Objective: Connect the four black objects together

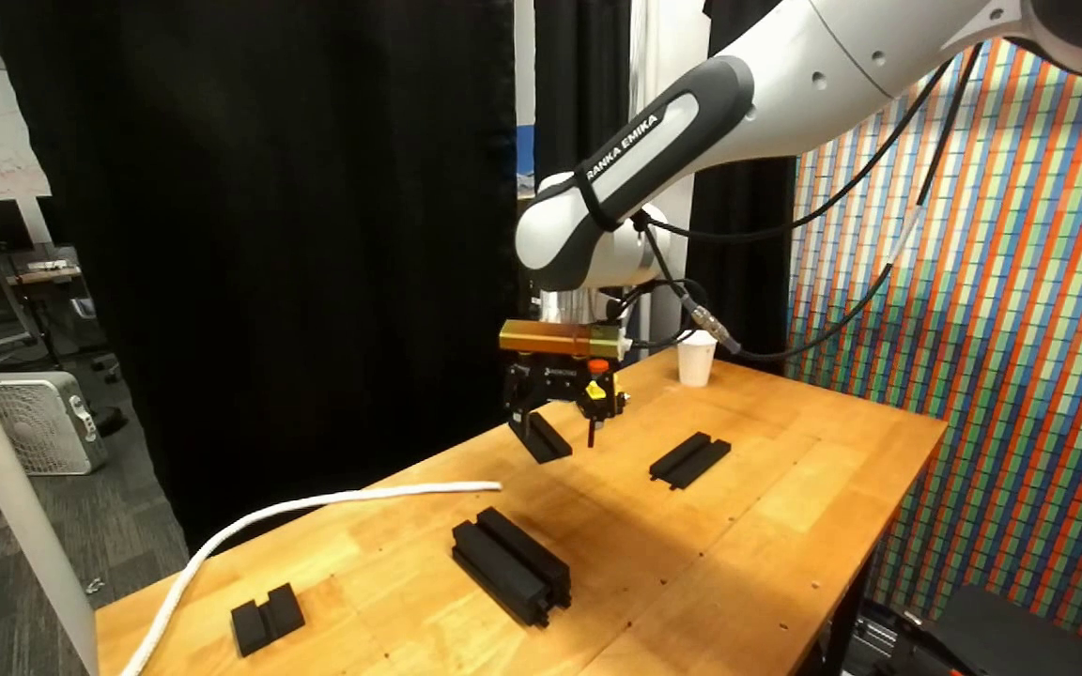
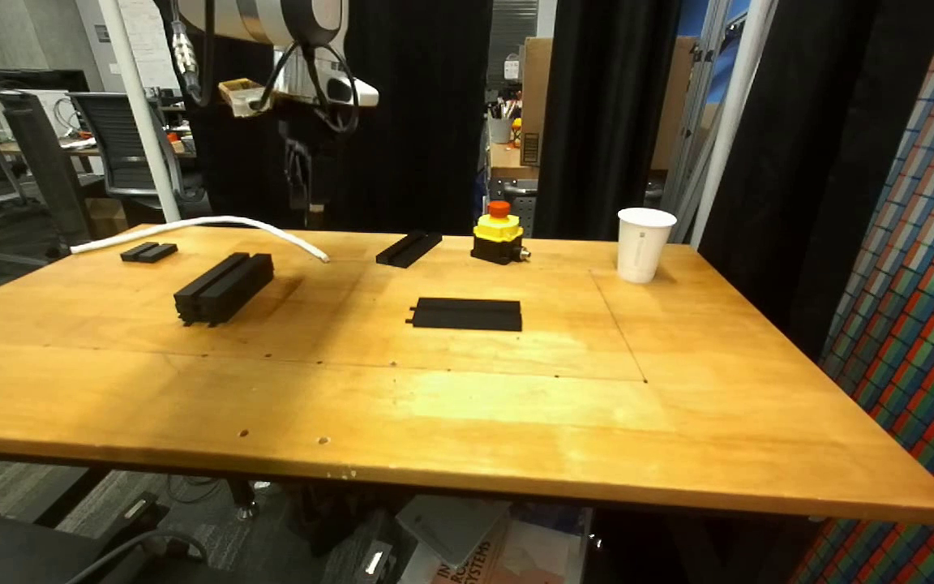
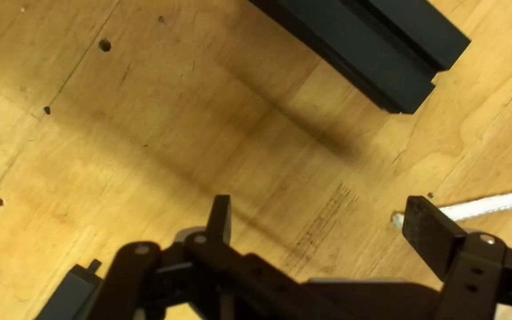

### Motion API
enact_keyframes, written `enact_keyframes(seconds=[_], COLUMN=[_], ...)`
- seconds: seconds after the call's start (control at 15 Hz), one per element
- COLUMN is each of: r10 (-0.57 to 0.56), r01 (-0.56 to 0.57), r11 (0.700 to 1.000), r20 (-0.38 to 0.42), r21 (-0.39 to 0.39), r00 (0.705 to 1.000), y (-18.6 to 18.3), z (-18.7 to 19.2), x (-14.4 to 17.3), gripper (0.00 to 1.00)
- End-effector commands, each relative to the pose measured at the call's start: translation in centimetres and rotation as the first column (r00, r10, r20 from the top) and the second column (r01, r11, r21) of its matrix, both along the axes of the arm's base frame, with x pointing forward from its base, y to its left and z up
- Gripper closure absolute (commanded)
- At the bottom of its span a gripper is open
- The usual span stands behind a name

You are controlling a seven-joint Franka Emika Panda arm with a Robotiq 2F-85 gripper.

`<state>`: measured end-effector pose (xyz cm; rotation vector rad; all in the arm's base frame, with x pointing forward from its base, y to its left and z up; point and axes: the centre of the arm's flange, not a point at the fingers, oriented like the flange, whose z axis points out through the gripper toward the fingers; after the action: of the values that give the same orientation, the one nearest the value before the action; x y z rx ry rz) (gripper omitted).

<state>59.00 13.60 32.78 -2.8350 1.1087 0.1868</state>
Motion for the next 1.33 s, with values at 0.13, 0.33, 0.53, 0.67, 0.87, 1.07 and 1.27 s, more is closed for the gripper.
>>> enact_keyframes(seconds=[0.13,0.33,0.53,0.67,0.87,1.07,1.27], r10=[0.295,0.439,0.57,0.648,0.75,0.83,0.892], r01=[-0.294,-0.436,-0.567,-0.646,-0.753,-0.845,-0.915], r11=[0.955,0.899,0.822,0.761,0.655,0.535,0.402], r20=[-0.057,-0.084,-0.109,-0.128,-0.166,-0.196,-0.204], r21=[0.029,0.049,0.063,0.065,0.052,0.017,-0.045], r00=[0.954,0.895,0.814,0.75,0.641,0.522,0.402], y=[3.6,4.7,6.1,7.2,8.7,10.0,10.9], z=[-1.6,-3.6,-4.7,-5.1,-4.6,-4.3,-4.7], x=[4.7,4.9,4.3,3.7,2.7,1.8,1.2], gripper=[0.0,0.0,0.0,0.0,0.0,0.0,0.0])
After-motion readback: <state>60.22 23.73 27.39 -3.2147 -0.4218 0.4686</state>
